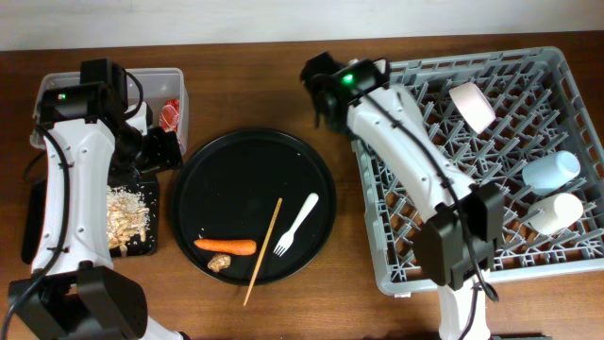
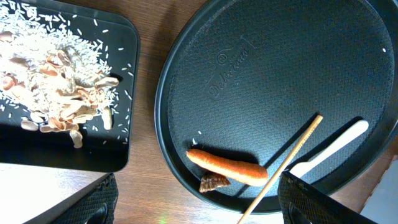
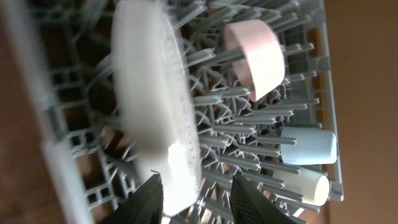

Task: Sort waste into correct bins and load items into the dishwasher rack
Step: 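Place the white bowl upright in the rack's back left area with the right gripper, then reach the right gripper to the plate and grasp the white fork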

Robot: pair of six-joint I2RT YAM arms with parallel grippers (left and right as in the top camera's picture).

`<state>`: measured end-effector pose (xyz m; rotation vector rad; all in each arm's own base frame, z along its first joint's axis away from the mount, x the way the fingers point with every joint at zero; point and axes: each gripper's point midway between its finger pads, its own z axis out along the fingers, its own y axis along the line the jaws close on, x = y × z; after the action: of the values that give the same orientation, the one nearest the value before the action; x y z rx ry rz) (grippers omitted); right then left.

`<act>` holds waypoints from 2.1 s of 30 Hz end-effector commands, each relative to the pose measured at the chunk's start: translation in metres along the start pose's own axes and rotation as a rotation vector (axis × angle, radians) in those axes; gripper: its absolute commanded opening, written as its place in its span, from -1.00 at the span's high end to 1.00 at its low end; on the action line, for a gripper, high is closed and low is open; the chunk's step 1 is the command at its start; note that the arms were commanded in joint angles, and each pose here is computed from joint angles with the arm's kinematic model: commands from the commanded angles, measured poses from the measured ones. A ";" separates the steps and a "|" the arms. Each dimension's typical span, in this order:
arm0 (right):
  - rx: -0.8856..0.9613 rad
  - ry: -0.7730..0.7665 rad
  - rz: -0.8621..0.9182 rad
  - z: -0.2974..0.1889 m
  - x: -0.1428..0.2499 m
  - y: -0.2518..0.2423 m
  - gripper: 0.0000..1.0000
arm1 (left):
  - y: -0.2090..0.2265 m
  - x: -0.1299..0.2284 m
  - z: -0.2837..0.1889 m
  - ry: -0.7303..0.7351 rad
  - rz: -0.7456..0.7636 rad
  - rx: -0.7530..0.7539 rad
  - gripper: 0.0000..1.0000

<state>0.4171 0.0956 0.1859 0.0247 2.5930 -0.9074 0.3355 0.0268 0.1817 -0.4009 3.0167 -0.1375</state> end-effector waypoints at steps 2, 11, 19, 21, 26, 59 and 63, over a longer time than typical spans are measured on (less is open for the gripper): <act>-0.029 0.000 0.017 -0.015 0.004 -0.010 0.20 | -0.001 -0.002 -0.006 -0.022 -0.002 0.006 -0.64; -0.372 0.062 0.233 -0.050 0.009 -0.046 -0.47 | -0.001 -0.002 -0.006 -0.022 -0.002 0.006 -0.64; -0.981 0.258 0.010 -0.116 0.046 0.023 -0.67 | -0.001 -0.003 -0.006 -0.029 -0.001 0.007 -0.65; -0.964 0.272 -0.011 -0.126 0.056 0.040 -0.67 | -0.001 -0.003 -0.006 -0.028 -0.001 0.007 -0.65; -0.906 0.337 0.026 -0.128 0.080 0.093 -0.68 | -0.001 -0.003 -0.006 -0.027 -0.001 0.007 -0.65; -0.792 0.335 0.168 -0.054 0.160 0.214 -0.57 | -0.001 -0.003 -0.005 -0.025 -0.001 0.007 -0.66; -0.823 0.270 0.184 -0.079 0.130 0.211 -0.64 | -0.001 -0.003 -0.005 -0.026 -0.002 0.007 -0.66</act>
<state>0.2788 0.2843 0.0426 0.1667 3.0338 0.2633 0.3381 0.0271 0.1820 -0.3987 3.0058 -0.1372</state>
